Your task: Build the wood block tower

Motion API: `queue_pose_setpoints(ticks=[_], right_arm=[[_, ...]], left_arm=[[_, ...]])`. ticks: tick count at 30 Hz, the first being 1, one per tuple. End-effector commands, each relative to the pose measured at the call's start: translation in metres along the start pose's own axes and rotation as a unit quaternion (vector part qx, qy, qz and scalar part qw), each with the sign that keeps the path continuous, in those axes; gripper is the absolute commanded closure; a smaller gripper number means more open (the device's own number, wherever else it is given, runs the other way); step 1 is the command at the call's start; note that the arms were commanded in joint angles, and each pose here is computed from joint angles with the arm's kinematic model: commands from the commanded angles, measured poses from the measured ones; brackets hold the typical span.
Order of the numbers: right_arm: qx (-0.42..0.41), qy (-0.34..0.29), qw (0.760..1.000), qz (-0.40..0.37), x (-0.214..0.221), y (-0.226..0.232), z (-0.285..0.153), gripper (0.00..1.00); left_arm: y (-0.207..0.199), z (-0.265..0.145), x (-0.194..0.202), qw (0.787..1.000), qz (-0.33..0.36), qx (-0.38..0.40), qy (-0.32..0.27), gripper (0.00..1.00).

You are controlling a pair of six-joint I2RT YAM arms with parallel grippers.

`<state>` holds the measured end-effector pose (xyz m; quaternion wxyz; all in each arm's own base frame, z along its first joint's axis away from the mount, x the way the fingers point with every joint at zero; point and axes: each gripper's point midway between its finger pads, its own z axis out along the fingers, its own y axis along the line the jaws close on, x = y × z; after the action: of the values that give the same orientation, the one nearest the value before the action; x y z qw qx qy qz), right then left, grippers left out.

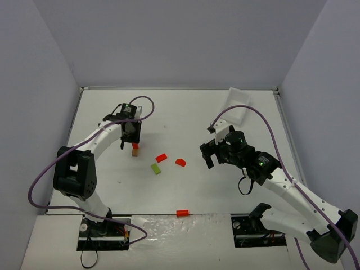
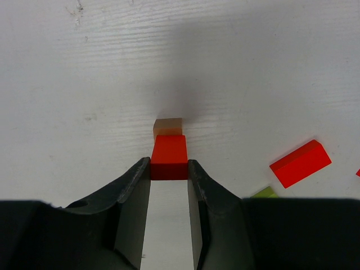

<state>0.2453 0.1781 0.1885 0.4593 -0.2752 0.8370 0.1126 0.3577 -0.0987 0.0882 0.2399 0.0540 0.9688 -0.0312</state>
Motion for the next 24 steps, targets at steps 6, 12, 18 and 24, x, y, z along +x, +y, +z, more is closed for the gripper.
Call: queue_pose_setpoints(ticks=[6, 12, 18, 24], right_arm=[[-0.001, -0.038, 0.999, 0.009, -0.0273, -0.0005, -0.0009, 0.0], [-0.002, -0.037, 0.999, 0.009, -0.0267, -0.0002, -0.0002, 0.0], [-0.003, -0.037, 0.999, 0.009, -0.0268, 0.0, -0.0004, 0.0], [-0.003, -0.037, 0.999, 0.008, -0.0268, 0.0, -0.0004, 0.0]], left_arm=[[0.0029, -0.0142, -0.0266, 0.999, -0.013, -0.006, -0.042, 0.95], [0.0017, -0.0127, -0.0277, 0.999, -0.016, -0.003, -0.047, 0.93], [0.0002, -0.0103, -0.0278, 0.999, -0.019, 0.0, -0.048, 0.93], [0.0013, -0.0094, -0.0268, 0.999, -0.018, -0.003, -0.046, 0.93]])
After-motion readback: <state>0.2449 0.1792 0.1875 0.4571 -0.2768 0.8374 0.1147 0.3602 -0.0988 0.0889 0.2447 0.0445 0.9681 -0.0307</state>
